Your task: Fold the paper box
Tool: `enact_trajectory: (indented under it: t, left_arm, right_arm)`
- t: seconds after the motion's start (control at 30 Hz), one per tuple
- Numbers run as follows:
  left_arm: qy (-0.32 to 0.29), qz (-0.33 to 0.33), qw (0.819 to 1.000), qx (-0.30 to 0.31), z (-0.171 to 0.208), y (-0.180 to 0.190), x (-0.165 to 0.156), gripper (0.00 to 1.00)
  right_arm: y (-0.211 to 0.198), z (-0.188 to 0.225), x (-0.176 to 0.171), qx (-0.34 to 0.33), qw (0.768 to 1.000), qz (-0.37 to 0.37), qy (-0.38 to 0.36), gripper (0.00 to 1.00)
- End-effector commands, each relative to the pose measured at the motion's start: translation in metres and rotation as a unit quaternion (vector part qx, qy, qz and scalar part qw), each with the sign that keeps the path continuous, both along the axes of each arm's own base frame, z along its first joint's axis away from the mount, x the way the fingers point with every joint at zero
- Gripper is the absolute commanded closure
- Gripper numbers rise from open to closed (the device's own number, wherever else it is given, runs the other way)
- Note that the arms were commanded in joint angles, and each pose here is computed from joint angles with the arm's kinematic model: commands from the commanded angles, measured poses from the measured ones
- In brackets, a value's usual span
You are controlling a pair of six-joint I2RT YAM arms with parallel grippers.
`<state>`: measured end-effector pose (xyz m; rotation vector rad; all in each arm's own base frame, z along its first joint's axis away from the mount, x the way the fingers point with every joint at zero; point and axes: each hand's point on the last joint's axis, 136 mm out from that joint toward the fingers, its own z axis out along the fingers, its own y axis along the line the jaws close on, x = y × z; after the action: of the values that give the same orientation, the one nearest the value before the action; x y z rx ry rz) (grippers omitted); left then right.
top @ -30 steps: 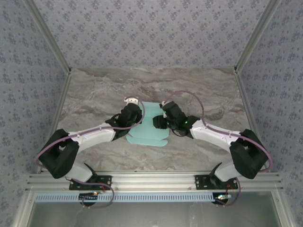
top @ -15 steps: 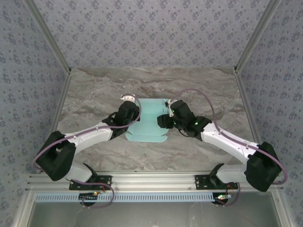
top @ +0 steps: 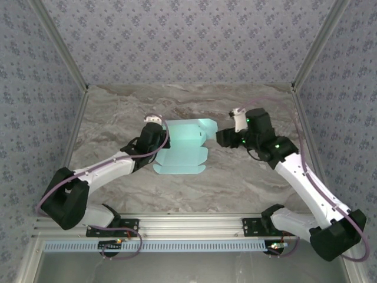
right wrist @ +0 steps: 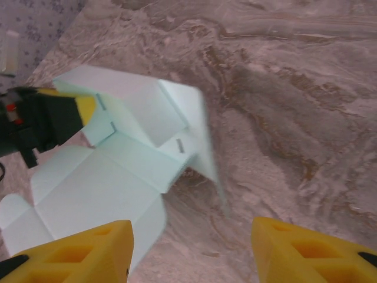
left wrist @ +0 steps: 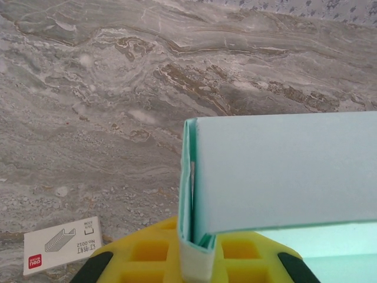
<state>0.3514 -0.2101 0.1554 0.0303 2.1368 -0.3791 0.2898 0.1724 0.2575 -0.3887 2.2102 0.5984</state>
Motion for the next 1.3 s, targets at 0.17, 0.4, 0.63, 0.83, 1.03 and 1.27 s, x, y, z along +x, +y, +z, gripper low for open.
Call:
enact_trajectory:
  t: [0.17, 0.4, 0.63, 0.83, 1.03, 1.27]
  left_arm:
    - [0.006, -0.025, 0.998, -0.050, 0.022, -0.010, -0.009, 1.00]
    - [0.003, -0.028, 0.998, -0.050, 0.028, -0.010, -0.010, 1.00]
    - [-0.001, -0.027, 0.998, -0.048, 0.031, -0.011, -0.007, 1.00]
    - [0.000, -0.030, 0.999, -0.042, 0.031, -0.013, -0.006, 1.00]
    - [0.003, -0.031, 0.999, -0.037, 0.026, -0.015, -0.007, 1.00]
    - [0.004, -0.039, 0.999, -0.028, 0.023, -0.019, -0.008, 1.00]
  right_arm:
    - [-0.024, -0.008, 0.033, 0.065, 0.998, 0.007, 0.022, 0.47]
    - [0.004, -0.031, 0.036, 0.116, 0.989, 0.075, 0.048, 0.50]
    - [0.024, -0.044, 0.027, 0.130, 0.982, 0.121, 0.059, 0.50]
    - [0.037, -0.049, 0.025, 0.129, 0.980, 0.140, 0.060, 0.51]
    - [0.047, -0.051, 0.026, 0.128, 0.979, 0.148, 0.060, 0.52]
    - [0.054, -0.054, 0.028, 0.123, 0.979, 0.152, 0.064, 0.52]
